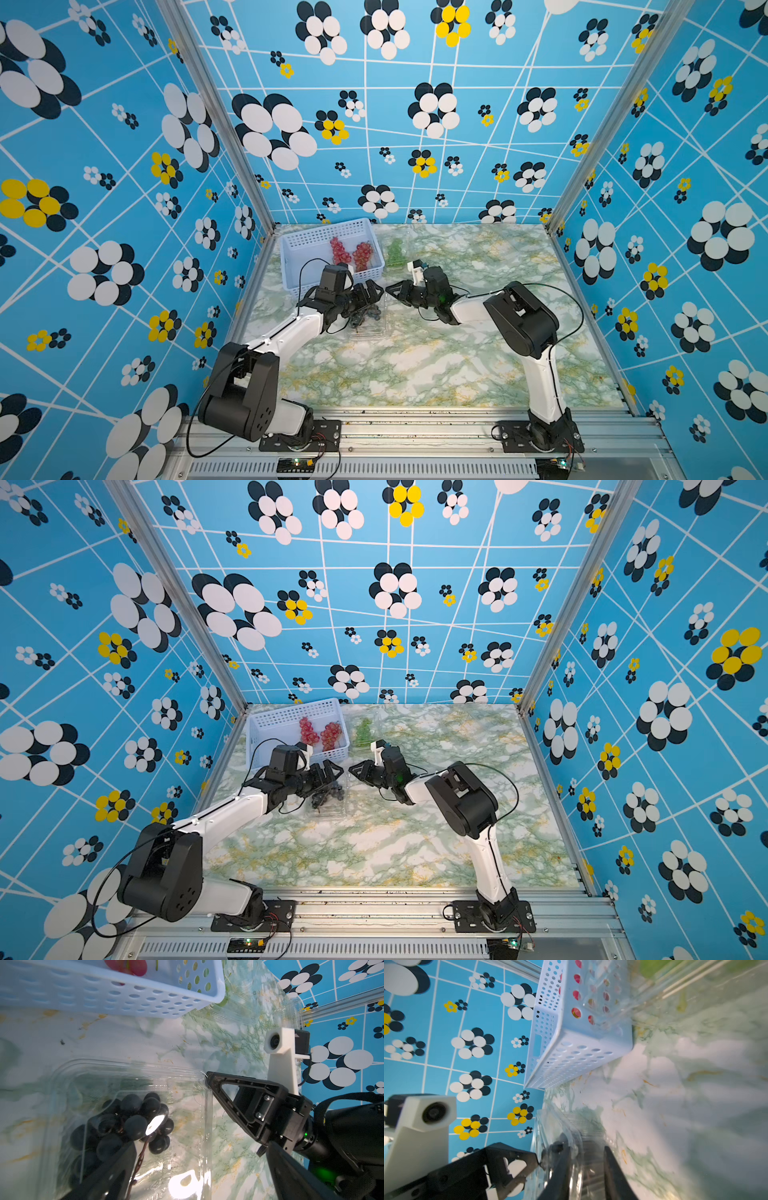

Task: Pack grapes into containers
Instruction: Close the packing box at the center of the board, then move the packing box to the center of the board.

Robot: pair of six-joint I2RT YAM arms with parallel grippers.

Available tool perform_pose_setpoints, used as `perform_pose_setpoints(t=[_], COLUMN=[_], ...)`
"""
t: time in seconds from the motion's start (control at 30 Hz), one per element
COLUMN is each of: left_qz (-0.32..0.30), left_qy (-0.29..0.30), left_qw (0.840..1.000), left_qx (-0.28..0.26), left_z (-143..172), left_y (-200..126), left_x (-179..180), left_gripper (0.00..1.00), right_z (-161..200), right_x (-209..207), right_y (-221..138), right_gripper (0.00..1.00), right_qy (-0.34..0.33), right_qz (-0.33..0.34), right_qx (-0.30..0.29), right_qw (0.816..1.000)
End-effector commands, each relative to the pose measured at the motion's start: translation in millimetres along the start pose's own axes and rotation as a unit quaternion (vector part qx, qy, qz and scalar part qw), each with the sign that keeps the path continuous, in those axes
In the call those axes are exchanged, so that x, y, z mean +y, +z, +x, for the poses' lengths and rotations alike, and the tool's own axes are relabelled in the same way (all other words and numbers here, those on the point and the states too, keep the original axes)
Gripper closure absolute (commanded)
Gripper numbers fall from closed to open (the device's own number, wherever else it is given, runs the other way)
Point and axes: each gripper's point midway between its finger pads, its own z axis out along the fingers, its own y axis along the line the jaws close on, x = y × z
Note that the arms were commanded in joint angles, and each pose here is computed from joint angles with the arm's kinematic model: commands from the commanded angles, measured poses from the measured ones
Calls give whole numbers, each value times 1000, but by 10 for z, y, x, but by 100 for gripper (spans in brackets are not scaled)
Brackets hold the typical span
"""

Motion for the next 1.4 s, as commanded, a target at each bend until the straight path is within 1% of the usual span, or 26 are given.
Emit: perform_pose_setpoints(t=[0.0,0.07,0.17,0.3,0.43,0.6,0.7,0.87,1.07,1.37], left_qz=[-20,-21,-34,-75,-97,-87,-73,-62,-51,-29], left_qy=[4,7,7,-9,-27,-39,-35,-16,-7,30], left_qw=[1000,1000,999,997,995,995,996,997,997,996], left_qx=[2,-6,-13,-8,8,23,30,48,58,76], left_z=[-50,-108,-141,-68,93,208,225,275,280,193], left_y=[-166,-267,-402,-510,-502,-372,-290,-111,164,618], left_x=[27,-4,31,246,444,520,464,347,220,-184], left_gripper=[0,1,0,0,1,1,1,0,1,0], right_z=[-205,-271,-350,-428,-511,-618,-709,-844,-811,-818], right_x=[26,71,96,23,-52,-134,-173,-208,-241,-386], right_y=[-238,-337,-471,-654,-876,-1160,-1339,-1543,-1587,-1700], right_gripper=[59,49,39,27,15,2,1,1,1,1], right_qy=[-4,-10,-21,-22,-22,-31,-34,-30,-29,-10], right_qz=[28,35,48,71,93,128,151,164,171,184], right_qx=[-26,-31,-35,-41,-49,-61,-70,-82,-81,-83], right_qw=[999,999,998,996,994,989,986,983,982,979])
